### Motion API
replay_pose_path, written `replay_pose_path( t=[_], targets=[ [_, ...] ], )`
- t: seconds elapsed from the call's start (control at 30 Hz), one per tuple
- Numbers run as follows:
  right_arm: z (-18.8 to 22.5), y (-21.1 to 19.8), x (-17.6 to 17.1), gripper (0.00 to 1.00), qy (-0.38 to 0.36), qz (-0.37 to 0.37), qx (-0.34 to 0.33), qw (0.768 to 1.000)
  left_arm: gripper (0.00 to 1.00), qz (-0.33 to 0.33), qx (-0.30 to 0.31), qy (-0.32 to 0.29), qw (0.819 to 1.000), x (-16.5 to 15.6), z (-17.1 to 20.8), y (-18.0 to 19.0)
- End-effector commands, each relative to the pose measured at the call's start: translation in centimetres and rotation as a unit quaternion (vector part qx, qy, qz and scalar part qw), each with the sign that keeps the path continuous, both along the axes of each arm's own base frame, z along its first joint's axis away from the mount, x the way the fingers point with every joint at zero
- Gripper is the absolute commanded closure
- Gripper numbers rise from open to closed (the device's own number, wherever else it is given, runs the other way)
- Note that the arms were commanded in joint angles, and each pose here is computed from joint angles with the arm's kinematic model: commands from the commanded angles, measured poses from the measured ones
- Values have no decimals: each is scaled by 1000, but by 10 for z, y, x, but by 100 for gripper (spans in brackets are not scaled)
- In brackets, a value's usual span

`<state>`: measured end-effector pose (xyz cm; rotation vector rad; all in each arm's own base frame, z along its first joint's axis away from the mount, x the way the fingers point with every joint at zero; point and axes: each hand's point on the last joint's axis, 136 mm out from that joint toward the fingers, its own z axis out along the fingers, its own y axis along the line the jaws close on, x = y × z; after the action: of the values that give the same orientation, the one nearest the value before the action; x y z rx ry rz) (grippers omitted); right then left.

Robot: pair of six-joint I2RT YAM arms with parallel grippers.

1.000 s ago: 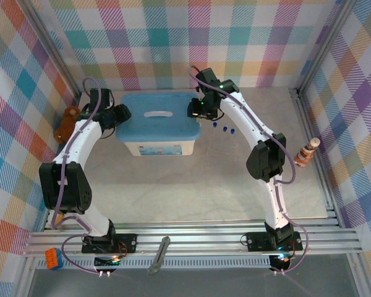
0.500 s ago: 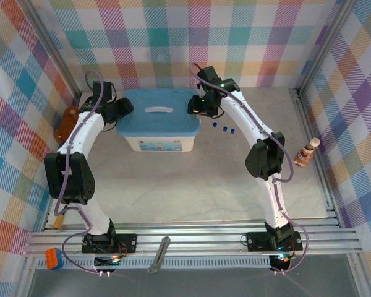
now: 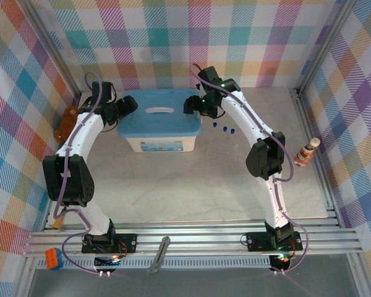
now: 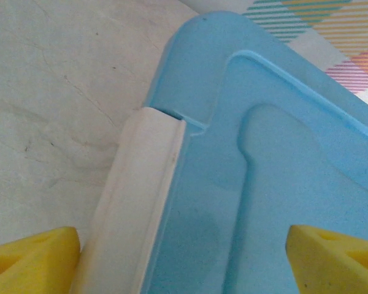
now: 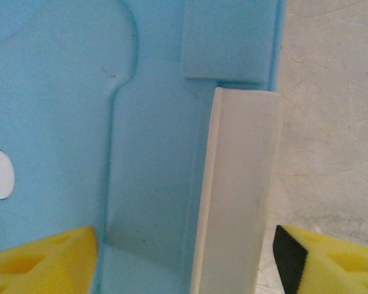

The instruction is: Organize the chemistry lab equipment

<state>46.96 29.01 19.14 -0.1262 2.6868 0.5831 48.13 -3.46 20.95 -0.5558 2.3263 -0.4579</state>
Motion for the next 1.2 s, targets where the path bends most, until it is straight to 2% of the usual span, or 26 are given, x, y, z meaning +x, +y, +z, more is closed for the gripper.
replay_pose_path(
  t=[0.0,0.13,0.37,0.53,0.67,0.87,1.17],
  targets=[
    [40,-11,-3,18,-31,5,14,999,9,-7,-22,-24,999,-14,36,3],
    [55,-31,-2,15,-45,-9,8,999,2,10,2,-37,999,-20,53,24],
    [90,-60,-16,12,-104,-20,-13,994,1,20,8,-55,998,-38,66,36],
    [106,-104,-30,10,-148,-57,-40,987,0,17,34,-92,995,-68,84,38],
    [118,-146,-43,9,-183,-103,-32,977,0,-5,46,-122,991,-94,103,32],
    [109,-197,-64,8,-203,-166,-80,962,0,3,68,-159,985,-126,109,29],
    [75,-257,-100,7,-226,-252,-102,936,0,-28,136,-128,982,-156,67,18]
  ],
)
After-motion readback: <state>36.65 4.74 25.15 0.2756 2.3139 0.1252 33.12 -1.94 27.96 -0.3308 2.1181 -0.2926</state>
